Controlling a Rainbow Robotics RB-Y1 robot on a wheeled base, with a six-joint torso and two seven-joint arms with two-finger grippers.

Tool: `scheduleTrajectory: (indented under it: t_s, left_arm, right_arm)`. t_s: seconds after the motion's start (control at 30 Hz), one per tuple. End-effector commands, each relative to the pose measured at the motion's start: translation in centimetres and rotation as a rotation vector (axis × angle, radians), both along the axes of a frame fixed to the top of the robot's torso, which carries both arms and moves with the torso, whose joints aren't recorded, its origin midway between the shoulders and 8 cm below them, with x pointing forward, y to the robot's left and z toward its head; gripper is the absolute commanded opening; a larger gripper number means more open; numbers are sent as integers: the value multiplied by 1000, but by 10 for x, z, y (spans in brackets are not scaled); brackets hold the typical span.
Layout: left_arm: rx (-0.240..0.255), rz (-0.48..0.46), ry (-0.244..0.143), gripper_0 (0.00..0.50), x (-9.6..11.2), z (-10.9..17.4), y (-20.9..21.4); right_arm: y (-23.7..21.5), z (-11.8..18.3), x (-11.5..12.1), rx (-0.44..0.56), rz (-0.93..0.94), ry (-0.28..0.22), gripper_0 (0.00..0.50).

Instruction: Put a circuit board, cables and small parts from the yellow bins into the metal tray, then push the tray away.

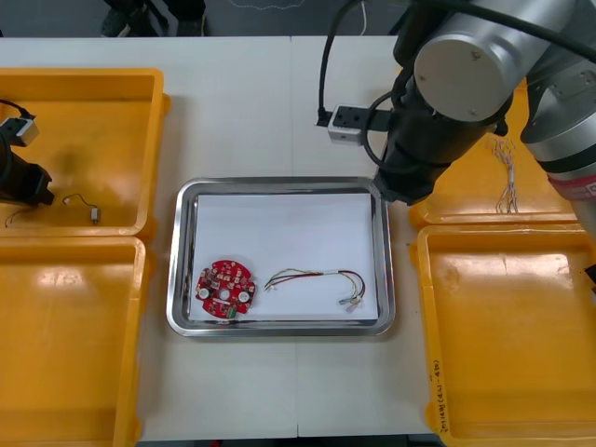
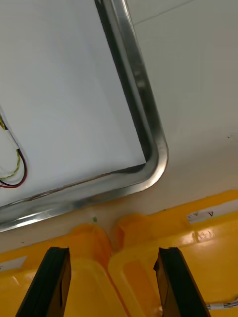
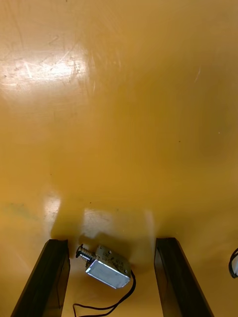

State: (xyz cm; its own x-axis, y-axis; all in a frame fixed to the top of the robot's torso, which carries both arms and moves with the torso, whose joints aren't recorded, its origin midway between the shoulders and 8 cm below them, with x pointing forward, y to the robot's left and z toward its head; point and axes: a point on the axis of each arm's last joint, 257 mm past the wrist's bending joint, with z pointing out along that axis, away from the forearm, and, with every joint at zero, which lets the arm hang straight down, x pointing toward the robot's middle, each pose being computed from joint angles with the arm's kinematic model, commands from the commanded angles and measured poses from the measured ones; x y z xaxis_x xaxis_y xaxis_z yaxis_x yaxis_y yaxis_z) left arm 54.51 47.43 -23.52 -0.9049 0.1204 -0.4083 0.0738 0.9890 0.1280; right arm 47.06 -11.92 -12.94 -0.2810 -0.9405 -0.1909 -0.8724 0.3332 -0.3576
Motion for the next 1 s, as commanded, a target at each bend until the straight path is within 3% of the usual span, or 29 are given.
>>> scheduleTrajectory:
  t_s: [0.03, 0.2, 0.3, 0.33, 0.37, 0.4, 0.7, 1.0]
  left_arm:
    - [-21, 15, -14, 500, 12, 1, -20]
    - [-19, 15, -11, 500, 10, 0, -19]
    - [-21, 14, -6, 294, 9, -2, -20]
    - [-20, 13, 2, 123, 7, -3, -20]
    - [-20, 14, 9, 32, 6, -3, -19]
    - [-18, 14, 13, 11, 5, -3, -18]
    - [-20, 22, 17, 0, 3, -4, -18]
    - [-69, 22, -2, 0, -2, 35, -24]
  right_arm:
    - [-23, 58, 20, 48, -88, -104, 500]
    - [-46, 67, 26, 62, -145, -107, 500]
    - [-62, 72, 32, 77, -190, -98, 500]
    - [-67, 73, 34, 85, -207, -94, 500]
    - [-73, 74, 35, 93, -223, -89, 500]
    - [-76, 74, 36, 92, -232, -87, 500]
    - [-119, 74, 45, 105, -348, -52, 500]
    - [-154, 77, 59, 135, -454, -54, 500]
